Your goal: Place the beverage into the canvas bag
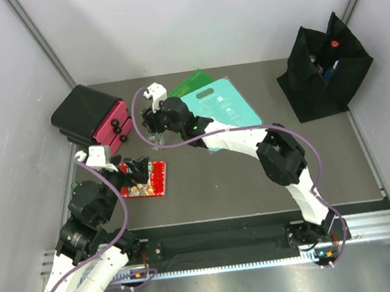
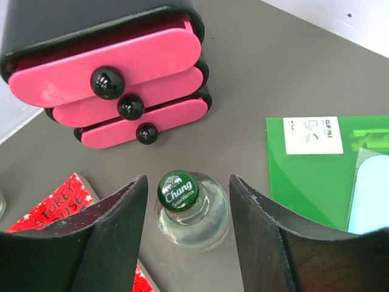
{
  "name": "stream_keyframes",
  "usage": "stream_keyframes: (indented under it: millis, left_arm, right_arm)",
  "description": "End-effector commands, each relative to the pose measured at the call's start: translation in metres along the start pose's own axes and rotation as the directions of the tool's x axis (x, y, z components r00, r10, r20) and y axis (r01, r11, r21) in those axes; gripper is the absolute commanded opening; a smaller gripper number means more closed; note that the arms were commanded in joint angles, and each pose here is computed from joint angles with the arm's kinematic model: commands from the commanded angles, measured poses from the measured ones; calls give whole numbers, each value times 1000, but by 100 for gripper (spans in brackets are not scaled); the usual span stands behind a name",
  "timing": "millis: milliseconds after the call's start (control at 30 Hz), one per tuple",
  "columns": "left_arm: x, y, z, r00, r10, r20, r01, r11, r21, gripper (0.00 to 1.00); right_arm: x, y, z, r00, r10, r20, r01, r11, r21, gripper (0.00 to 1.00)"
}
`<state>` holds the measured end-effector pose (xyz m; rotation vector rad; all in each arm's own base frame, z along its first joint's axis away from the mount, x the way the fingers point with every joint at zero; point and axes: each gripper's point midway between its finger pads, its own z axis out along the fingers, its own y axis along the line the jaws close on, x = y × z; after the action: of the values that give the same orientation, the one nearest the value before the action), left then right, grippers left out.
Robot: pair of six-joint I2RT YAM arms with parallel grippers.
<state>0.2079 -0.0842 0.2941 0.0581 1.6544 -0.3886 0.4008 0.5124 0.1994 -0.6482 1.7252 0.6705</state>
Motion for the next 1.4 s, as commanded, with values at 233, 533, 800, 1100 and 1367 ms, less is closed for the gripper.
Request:
stream_keyframes:
  millis: [233, 533, 800, 1100, 1367]
  left_arm:
    - [-11, 0, 3, 999, -3, 53, 3, 1000, -2, 97]
    - [-10, -1, 4, 999, -2, 48, 2, 1000, -3, 97]
    - [-11, 1, 3, 999, -2, 51, 3, 1000, -9, 97]
    - [-10, 1, 4, 999, -3, 49, 4, 1000, -11, 97]
    - [-10, 0, 5, 999, -2, 44, 2, 1000, -9, 97]
  right_arm:
    - [-15, 17, 18, 997, 3, 72, -1, 1000, -24, 50]
    - [-1, 14, 19, 999, -15, 38, 15, 1000, -13, 30]
    - [-5, 12, 0, 999, -20, 49, 20, 1000, -14, 0]
    - [-16, 1, -54, 997, -52, 52, 51, 999, 17, 0]
    - [-4, -12, -102, 998, -51, 21, 49, 997, 64, 0]
